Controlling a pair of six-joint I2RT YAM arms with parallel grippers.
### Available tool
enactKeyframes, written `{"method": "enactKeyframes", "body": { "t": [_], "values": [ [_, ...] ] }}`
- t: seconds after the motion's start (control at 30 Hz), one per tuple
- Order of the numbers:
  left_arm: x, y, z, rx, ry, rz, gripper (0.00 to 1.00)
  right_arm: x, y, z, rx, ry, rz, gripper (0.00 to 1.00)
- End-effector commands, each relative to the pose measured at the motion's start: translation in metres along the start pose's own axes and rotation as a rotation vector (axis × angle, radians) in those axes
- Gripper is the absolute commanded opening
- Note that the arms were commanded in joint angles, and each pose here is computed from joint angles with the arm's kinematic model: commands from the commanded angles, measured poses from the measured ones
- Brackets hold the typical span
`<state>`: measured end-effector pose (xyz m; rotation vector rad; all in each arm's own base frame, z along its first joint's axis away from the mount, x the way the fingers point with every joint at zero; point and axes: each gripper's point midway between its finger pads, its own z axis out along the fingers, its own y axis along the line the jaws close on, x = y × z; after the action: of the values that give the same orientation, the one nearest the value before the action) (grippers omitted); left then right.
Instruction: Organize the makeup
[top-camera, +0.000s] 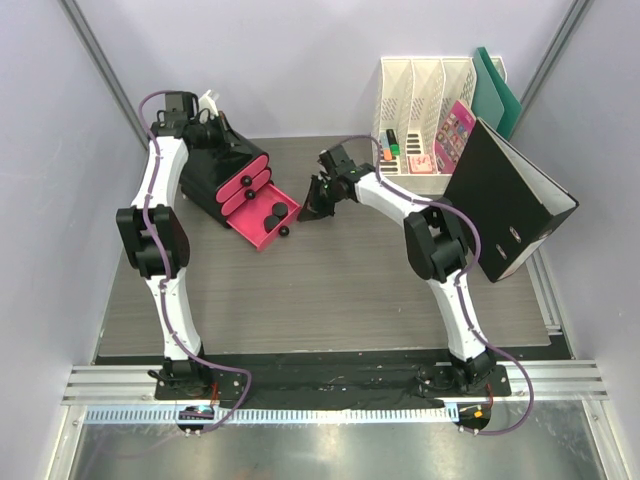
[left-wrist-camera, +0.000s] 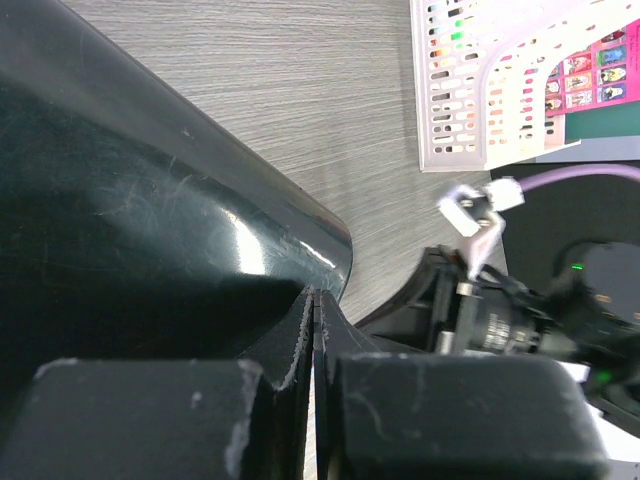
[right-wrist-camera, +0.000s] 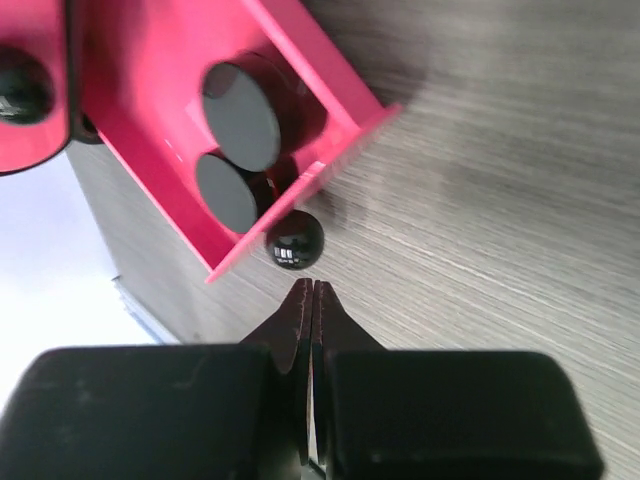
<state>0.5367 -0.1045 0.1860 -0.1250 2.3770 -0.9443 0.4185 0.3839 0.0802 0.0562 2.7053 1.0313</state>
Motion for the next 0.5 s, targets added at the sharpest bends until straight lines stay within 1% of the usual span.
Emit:
{"method": "enactKeyframes", "body": {
  "t": [0.0, 0.13, 0.23, 0.47],
  "values": [
    [0.152, 0.129, 0.025, -0.425, 0.489, -0.235, 0.00, 0.008, 0.032, -0.006, -0.132, 0.029, 0.066, 0.01],
    [0.152, 0.128, 0.026, -0.424, 0.488, -0.238, 0.00, 0.011, 0.026, 0.007, -0.149, 0.079, 0.143, 0.01],
    [0.151, 0.128, 0.025, -0.423, 0.486, -0.235, 0.00, 0.012, 0.024, 0.017, -0.161, 0.101, 0.172, 0.01],
    [0.149, 0.126, 0.024, -0.423, 0.480, -0.231, 0.00, 0.002, 0.023, 0.036, -0.189, 0.090, 0.233, 0.01]
  ]
}}
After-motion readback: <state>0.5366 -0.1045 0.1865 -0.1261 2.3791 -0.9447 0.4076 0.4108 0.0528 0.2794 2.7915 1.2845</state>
